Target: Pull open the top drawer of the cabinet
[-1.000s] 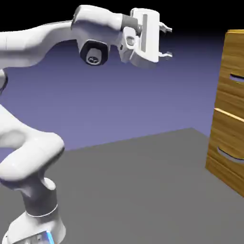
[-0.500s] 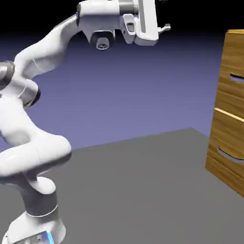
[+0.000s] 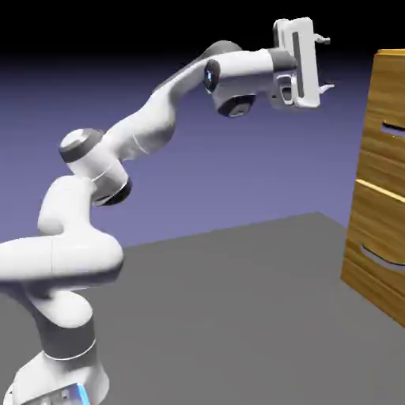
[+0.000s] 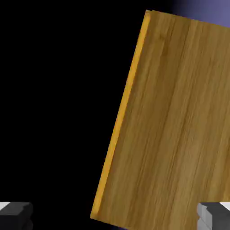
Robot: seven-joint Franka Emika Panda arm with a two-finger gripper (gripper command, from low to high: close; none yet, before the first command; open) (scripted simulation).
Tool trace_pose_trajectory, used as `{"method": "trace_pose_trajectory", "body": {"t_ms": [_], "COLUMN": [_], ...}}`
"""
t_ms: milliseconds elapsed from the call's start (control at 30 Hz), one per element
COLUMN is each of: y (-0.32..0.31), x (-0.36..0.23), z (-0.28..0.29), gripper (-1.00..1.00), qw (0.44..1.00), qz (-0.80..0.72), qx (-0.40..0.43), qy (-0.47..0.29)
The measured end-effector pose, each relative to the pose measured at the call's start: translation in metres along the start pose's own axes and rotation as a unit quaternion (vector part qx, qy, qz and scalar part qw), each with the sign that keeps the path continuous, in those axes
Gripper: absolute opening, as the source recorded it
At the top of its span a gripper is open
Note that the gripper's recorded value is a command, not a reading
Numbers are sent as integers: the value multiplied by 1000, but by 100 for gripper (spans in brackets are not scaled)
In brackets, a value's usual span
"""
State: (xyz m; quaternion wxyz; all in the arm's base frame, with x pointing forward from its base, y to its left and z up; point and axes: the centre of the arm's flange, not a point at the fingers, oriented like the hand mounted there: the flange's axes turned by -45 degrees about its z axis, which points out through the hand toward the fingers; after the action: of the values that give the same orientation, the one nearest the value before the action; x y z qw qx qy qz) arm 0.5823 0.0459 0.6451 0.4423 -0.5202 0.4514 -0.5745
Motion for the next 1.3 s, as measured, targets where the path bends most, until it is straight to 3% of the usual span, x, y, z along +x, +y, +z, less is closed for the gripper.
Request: {"method": "trace_pose_trajectory", "body": {"t_ms": [267,500,533,833,1300], "y": [128,129,130,128,123], "x": [43,39,39,43,52], "z": [87,131,137,86,-44], "gripper": [0,0,-100,-100,-100], "qw": [994,994,994,994,994], "qz": [100,100,100,101,101], "qx": [-23,-23,-23,-21,-21], "qy": [-32,-32,-32,-32,-32]}}
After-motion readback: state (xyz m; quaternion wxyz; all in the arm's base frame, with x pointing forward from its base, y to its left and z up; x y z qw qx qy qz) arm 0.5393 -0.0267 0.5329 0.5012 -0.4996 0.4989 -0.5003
